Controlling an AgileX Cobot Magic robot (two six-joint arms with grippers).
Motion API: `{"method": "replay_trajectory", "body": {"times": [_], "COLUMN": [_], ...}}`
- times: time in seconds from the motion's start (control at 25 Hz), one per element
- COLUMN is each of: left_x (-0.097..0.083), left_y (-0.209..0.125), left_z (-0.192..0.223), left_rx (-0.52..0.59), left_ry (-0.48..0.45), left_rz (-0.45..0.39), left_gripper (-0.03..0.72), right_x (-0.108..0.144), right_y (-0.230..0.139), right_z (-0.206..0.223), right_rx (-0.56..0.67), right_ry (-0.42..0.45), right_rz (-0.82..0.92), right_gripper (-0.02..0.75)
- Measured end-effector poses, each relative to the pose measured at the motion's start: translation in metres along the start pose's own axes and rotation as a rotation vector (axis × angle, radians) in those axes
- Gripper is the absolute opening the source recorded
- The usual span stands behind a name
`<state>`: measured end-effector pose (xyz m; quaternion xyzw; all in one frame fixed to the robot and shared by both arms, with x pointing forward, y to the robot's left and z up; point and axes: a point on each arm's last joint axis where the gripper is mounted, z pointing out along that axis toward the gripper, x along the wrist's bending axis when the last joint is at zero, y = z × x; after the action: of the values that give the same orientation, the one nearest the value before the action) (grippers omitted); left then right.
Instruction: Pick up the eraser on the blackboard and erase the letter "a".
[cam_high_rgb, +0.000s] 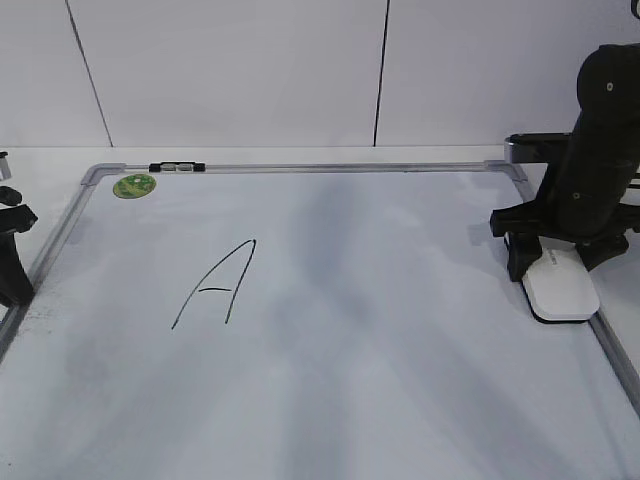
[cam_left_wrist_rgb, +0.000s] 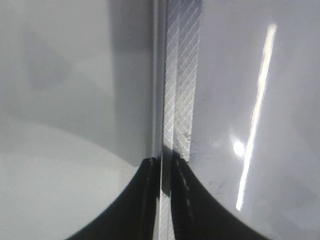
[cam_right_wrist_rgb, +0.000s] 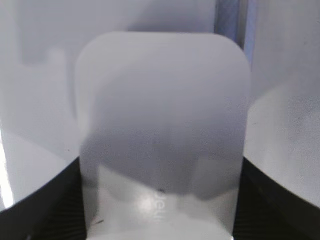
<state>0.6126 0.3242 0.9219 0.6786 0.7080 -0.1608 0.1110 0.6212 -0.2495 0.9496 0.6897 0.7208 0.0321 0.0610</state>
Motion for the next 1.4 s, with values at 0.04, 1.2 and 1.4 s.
{"method": "replay_trajectory", "body": {"times": [0.04,1.2,1.4], "left_x": [0.0,0.0,-0.007], "left_y": [0.0,0.001,0.013], "left_z": [0.0,-0.001,-0.019], "left_rx": [0.0,-0.006,-0.053], "left_ry": [0.0,-0.006,-0.009], "left_rz": [0.0,-0.003,0.023], "left_gripper": [0.07,0.122,0.276], "right_x": [0.0,-0.007,-0.007], "right_y": [0.0,0.047,0.047], "right_z": [0.0,-0.096,-0.096], "right_rx": [0.0,-0.126,-0.124], "right_ry": [0.0,-0.05,-0.051], "right_rz": [0.0,-0.008,-0.01], "right_gripper": [0.529,0.601,0.595]}}
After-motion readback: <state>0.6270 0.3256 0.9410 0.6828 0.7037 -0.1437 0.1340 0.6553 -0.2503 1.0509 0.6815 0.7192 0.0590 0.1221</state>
